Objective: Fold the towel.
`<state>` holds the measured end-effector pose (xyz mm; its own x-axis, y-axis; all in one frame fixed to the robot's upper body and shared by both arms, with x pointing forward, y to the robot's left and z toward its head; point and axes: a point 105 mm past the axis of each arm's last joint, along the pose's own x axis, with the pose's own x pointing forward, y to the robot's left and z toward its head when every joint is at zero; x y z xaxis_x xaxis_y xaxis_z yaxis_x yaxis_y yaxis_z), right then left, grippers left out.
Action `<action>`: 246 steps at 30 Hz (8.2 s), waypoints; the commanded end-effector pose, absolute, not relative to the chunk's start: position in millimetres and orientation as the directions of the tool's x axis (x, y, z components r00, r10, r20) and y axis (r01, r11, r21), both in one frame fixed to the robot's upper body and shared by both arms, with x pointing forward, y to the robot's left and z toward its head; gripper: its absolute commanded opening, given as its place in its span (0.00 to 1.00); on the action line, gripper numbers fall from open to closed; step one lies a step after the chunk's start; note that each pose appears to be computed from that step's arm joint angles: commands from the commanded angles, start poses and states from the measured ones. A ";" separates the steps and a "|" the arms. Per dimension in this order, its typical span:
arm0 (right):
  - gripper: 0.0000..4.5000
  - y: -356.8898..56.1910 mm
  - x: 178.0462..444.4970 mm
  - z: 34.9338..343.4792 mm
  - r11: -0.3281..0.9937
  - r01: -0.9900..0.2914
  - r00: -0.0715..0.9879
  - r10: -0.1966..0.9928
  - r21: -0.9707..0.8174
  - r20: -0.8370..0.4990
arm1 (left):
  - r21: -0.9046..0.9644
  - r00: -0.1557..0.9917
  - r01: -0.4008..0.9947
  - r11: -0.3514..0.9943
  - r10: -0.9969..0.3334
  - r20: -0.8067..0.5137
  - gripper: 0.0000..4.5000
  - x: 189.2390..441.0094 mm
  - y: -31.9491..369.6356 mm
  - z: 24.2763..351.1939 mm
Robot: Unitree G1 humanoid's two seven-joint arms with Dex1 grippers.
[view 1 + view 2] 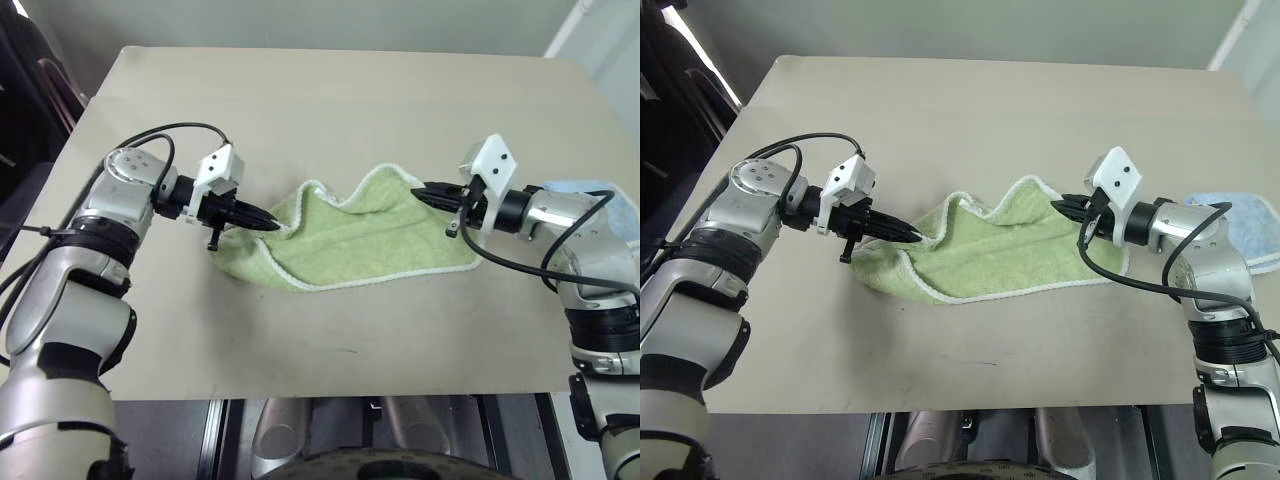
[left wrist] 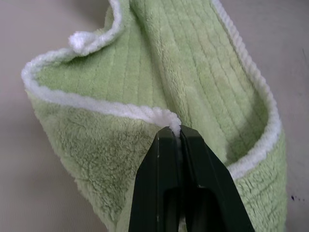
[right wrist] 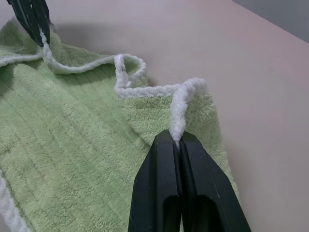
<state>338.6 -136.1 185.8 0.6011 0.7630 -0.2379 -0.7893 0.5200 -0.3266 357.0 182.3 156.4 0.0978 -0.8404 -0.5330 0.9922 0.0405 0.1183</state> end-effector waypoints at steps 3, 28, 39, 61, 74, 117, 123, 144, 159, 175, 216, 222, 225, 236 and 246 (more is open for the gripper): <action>0.00 -138.4 337.9 199.2 0.526 -0.760 0.624 0.755 -0.381 -0.201 | 0.134 0.078 0.991 0.011 -0.859 -0.506 0.01 354.3 185.5 171.1; 0.00 -231.0 396.6 281.1 0.796 -0.392 0.877 0.475 -0.461 0.075 | 0.170 0.813 0.565 0.807 -0.580 0.052 0.01 409.7 287.2 261.9; 0.00 -248.2 430.0 320.7 0.853 -0.233 0.892 0.379 -0.466 0.248 | 0.332 0.930 0.202 0.921 -0.286 0.229 0.01 440.3 282.4 311.9; 0.00 -276.8 418.0 315.6 0.868 -0.226 0.880 0.376 -0.442 0.289 | 0.332 0.897 0.282 0.900 -0.370 0.242 0.01 433.2 279.5 317.9; 0.00 -263.4 322.0 232.9 0.768 -0.553 0.816 0.577 -0.323 -0.023 | 0.234 0.733 0.668 0.707 -0.679 -0.039 0.01 381.6 302.5 265.0; 0.00 -284.1 226.2 134.7 0.688 -0.685 0.698 0.525 -0.240 -0.487 | -0.012 0.534 0.769 0.639 -0.653 -0.538 0.01 297.0 347.6 197.0; 0.00 -285.0 257.8 145.4 0.717 -0.623 0.772 0.497 -0.314 -0.396 | 0.043 0.577 0.760 0.648 -0.645 -0.501 0.01 323.0 339.7 195.6; 0.00 -273.8 319.7 130.2 0.756 -0.549 0.834 0.468 -0.357 -0.294 | 0.273 0.701 0.704 0.656 -0.580 -0.414 0.01 377.7 307.3 173.1; 0.51 -257.9 321.7 129.3 0.747 -0.607 0.791 0.538 -0.269 -0.291 | 0.291 0.723 0.684 0.669 -0.569 -0.391 0.47 383.8 302.5 168.6; 1.00 -262.9 292.0 150.5 0.831 -0.508 0.805 0.552 0.228 -0.217 | 0.369 0.758 0.578 0.727 -0.647 0.087 0.99 401.4 272.7 244.1; 1.00 -226.1 253.1 110.3 0.530 -0.117 0.790 0.562 0.840 -0.244 | 0.137 0.129 0.982 0.129 -0.992 0.011 0.99 304.5 98.8 150.3; 1.00 -228.5 248.4 107.2 0.509 -0.074 0.801 0.542 0.857 -0.253 | 0.137 0.141 0.981 0.140 -0.990 0.007 0.99 303.9 98.7 145.2; 1.00 -226.0 250.2 105.9 0.498 -0.059 0.808 0.533 0.865 -0.252 | 0.135 0.139 0.981 0.140 -0.990 0.017 0.99 302.7 95.7 144.8; 0.27 -229.9 257.6 105.6 0.502 -0.021 0.840 0.478 0.865 -0.257 | 0.143 0.147 0.978 0.149 -0.989 0.027 1.00 308.6 91.0 146.5; 0.01 -238.7 250.5 97.4 0.520 0.018 0.855 0.435 0.854 -0.283 | 0.173 0.174 0.969 0.177 -0.984 0.032 1.00 318.7 88.6 150.1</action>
<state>253.3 -232.4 93.3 0.8448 0.4539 -0.2834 0.0224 0.4993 0.8661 316.5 91.3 141.5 0.1735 -0.9847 0.0178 0.9758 0.1743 0.1319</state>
